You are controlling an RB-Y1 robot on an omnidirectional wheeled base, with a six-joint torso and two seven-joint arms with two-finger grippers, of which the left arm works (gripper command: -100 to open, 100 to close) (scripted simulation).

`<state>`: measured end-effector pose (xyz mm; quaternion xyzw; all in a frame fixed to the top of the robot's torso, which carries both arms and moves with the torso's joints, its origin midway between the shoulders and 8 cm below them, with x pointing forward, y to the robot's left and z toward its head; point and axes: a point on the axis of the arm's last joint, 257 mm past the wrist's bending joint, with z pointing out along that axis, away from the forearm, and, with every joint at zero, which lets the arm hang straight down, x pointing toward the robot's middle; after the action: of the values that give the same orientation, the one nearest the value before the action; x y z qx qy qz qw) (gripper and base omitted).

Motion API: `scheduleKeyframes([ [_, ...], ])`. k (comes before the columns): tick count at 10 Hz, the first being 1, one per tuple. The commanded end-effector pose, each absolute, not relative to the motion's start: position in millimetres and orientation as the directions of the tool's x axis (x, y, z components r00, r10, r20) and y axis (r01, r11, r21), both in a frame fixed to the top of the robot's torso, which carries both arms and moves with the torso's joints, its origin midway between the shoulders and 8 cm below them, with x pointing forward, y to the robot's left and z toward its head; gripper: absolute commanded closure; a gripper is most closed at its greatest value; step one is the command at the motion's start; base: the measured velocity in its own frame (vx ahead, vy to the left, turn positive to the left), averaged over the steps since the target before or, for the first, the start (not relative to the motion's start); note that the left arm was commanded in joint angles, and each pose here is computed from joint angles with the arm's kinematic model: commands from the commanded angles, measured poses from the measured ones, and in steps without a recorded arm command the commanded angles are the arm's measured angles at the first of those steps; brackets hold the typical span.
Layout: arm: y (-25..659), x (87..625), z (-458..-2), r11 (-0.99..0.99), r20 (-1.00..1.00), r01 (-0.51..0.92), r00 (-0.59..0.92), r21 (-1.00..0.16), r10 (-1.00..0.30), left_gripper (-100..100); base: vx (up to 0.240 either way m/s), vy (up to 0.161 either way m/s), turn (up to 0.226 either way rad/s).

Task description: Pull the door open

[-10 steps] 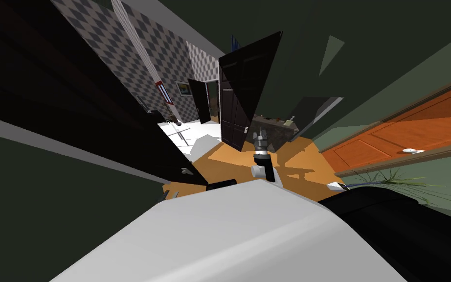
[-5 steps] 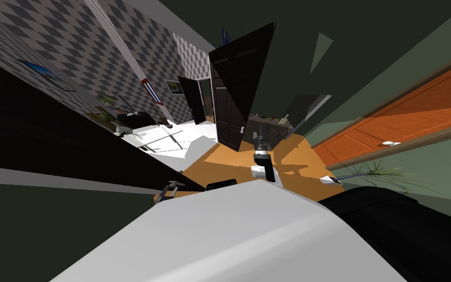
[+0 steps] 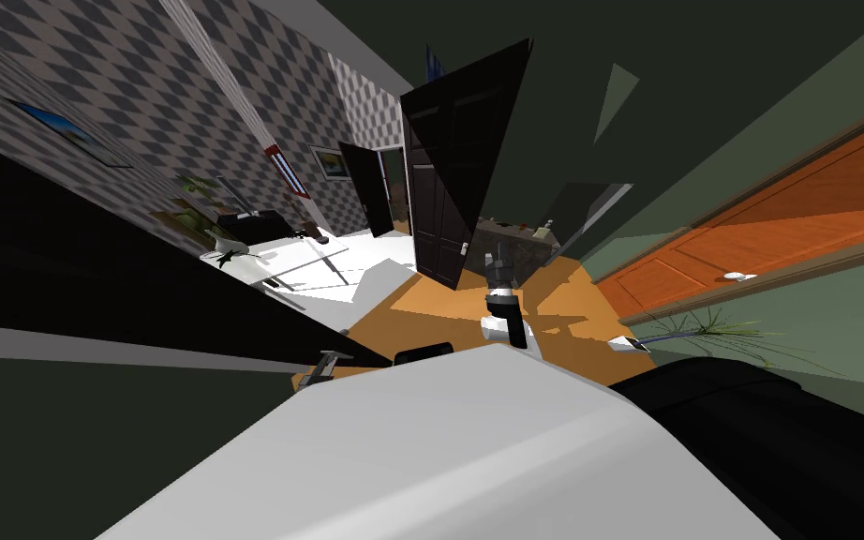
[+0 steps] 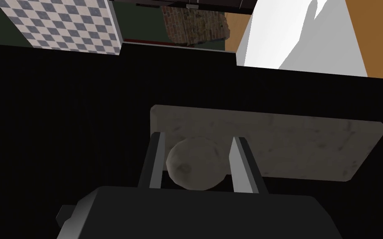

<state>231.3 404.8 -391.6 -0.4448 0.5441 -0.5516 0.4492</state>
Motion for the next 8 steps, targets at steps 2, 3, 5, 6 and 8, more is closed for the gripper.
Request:
scheduleKeyframes([
  [2,405.4,230.8,-390.4,-0.004,0.001,0.015,-0.201,-1.000,-0.980,100,-0.004,0.001,0.004],
  [3,393.7,229.9,-395.1,-0.008,0.006,0.010,-0.224,-1.000,-0.975,100,0.048,-0.074,-0.069],
  [5,382.7,228.1,-397.3,-0.012,0.009,0.011,-0.250,-1.000,-0.968,100,0.087,-0.130,-0.066],
  [6,382.7,228.1,-397.3,-0.012,0.009,0.011,-0.250,-1.000,-0.968,100,0.042,-0.117,-0.056],
  [8,396.2,215.4,-395.0,-0.006,0.004,0.007,-0.227,-1.000,-0.974,-100,-0.136,0.043,0.143],
])
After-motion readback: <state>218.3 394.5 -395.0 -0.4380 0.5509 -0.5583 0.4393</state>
